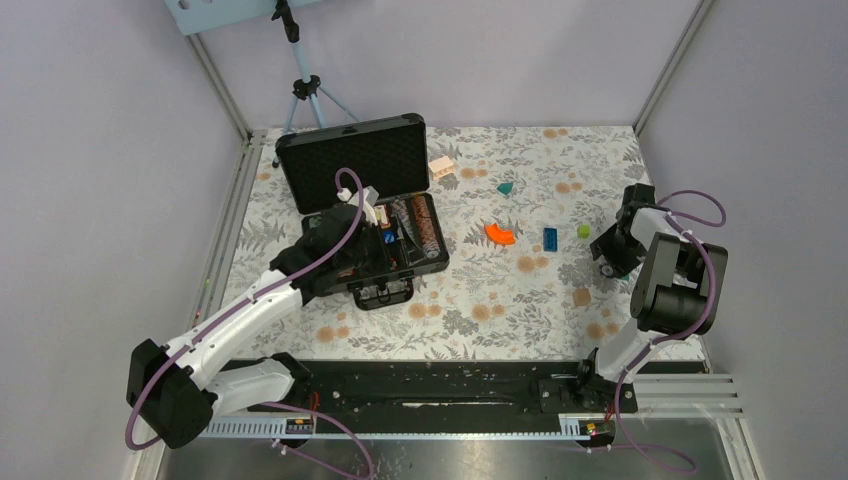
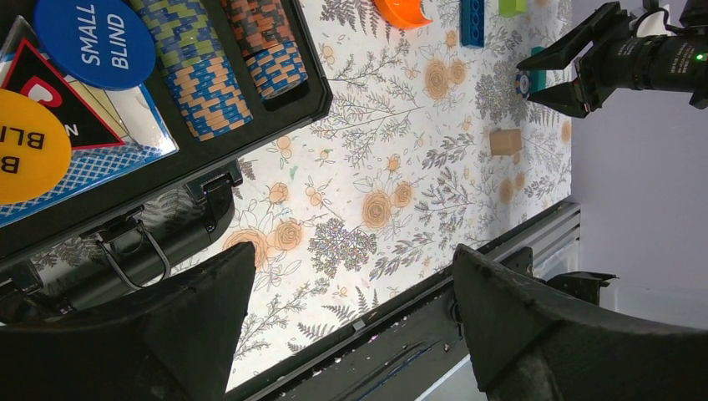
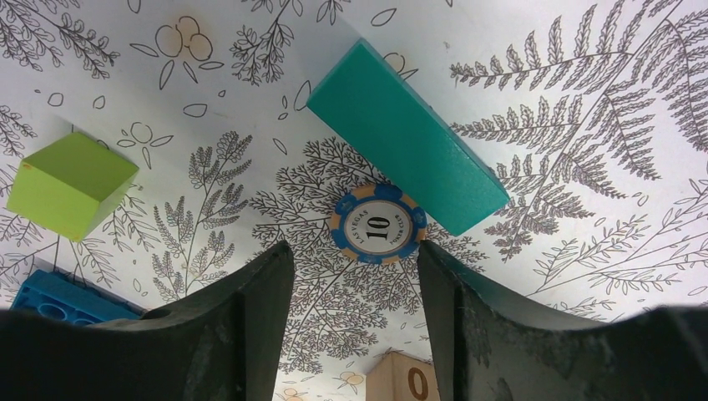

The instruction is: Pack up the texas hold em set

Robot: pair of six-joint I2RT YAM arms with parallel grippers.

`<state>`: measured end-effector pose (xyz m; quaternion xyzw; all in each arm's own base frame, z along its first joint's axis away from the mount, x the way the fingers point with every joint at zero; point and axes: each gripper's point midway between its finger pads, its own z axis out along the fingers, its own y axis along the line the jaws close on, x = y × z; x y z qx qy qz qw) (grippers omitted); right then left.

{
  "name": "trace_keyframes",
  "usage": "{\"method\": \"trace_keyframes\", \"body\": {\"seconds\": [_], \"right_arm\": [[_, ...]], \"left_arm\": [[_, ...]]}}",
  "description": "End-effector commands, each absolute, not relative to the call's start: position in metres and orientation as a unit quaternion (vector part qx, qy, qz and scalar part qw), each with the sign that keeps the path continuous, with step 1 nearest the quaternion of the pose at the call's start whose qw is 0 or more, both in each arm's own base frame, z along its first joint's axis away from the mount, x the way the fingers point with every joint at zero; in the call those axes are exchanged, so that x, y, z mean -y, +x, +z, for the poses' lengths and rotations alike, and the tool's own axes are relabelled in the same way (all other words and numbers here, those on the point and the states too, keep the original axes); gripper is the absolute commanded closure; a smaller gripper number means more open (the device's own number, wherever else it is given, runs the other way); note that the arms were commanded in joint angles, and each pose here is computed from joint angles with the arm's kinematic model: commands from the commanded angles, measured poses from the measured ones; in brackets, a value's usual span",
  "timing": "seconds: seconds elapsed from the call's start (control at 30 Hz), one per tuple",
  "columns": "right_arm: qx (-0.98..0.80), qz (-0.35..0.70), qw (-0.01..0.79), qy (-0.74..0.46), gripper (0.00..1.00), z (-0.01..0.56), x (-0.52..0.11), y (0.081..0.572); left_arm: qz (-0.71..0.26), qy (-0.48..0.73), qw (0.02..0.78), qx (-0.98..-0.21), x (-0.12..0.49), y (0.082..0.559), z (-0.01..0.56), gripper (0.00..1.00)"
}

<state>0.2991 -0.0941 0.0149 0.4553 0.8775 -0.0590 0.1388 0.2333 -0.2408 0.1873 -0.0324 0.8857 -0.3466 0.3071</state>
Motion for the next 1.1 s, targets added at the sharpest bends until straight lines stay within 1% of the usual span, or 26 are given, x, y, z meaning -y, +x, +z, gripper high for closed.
{"method": "trace_keyframes", "body": {"seconds": [0.0, 0.13, 0.3, 0.43, 0.57, 0.67, 0.73, 0.83, 0.93, 1.07], "right_arm": [[-0.876, -0.061, 0.154, 0.454, 0.38, 0.023, 0.1, 0.312], [-0.878, -0.057, 0.157, 0.448, 0.39, 0.023, 0.1, 0.314], [-0.873, -0.052, 0.188, 0.448, 0.35, 0.033, 0.102, 0.321], [-0.858, -0.066, 0.232, 0.454, 0.33, 0.065, 0.111, 0.322], [-0.851, -0.022, 0.266, 0.452, 0.33, 0.112, 0.098, 0.325], [-0.845, 0.028, 0.291, 0.448, 0.33, 0.157, 0.079, 0.318], [-0.828, 0.065, 0.333, 0.446, 0.35, 0.19, 0.067, 0.312], [-0.811, 0.115, 0.389, 0.422, 0.35, 0.244, 0.047, 0.297], [-0.808, 0.146, 0.411, 0.395, 0.35, 0.281, 0.03, 0.28], [-0.805, 0.193, 0.431, 0.36, 0.35, 0.315, 0.006, 0.26]], "left_arm": [[-0.375, -0.021, 0.326, -0.867, 0.252, 0.242, 0.211, 0.13], [-0.377, -0.02, 0.327, -0.866, 0.252, 0.242, 0.211, 0.13], [-0.372, -0.014, 0.33, -0.868, 0.25, 0.241, 0.21, 0.13], [-0.361, -0.003, 0.344, -0.867, 0.248, 0.245, 0.213, 0.13], [-0.369, 0.034, 0.36, -0.856, 0.266, 0.258, 0.225, 0.13], [-0.364, 0.093, 0.389, -0.841, 0.296, 0.275, 0.247, 0.13], [-0.357, 0.129, 0.395, -0.837, 0.322, 0.287, 0.251, 0.13], [-0.355, 0.184, 0.387, -0.831, 0.371, 0.301, 0.244, 0.15], [-0.367, 0.236, 0.397, -0.808, 0.421, 0.308, 0.24, 0.15], [-0.401, 0.311, 0.422, -0.751, 0.494, 0.306, 0.236, 0.16]]}}
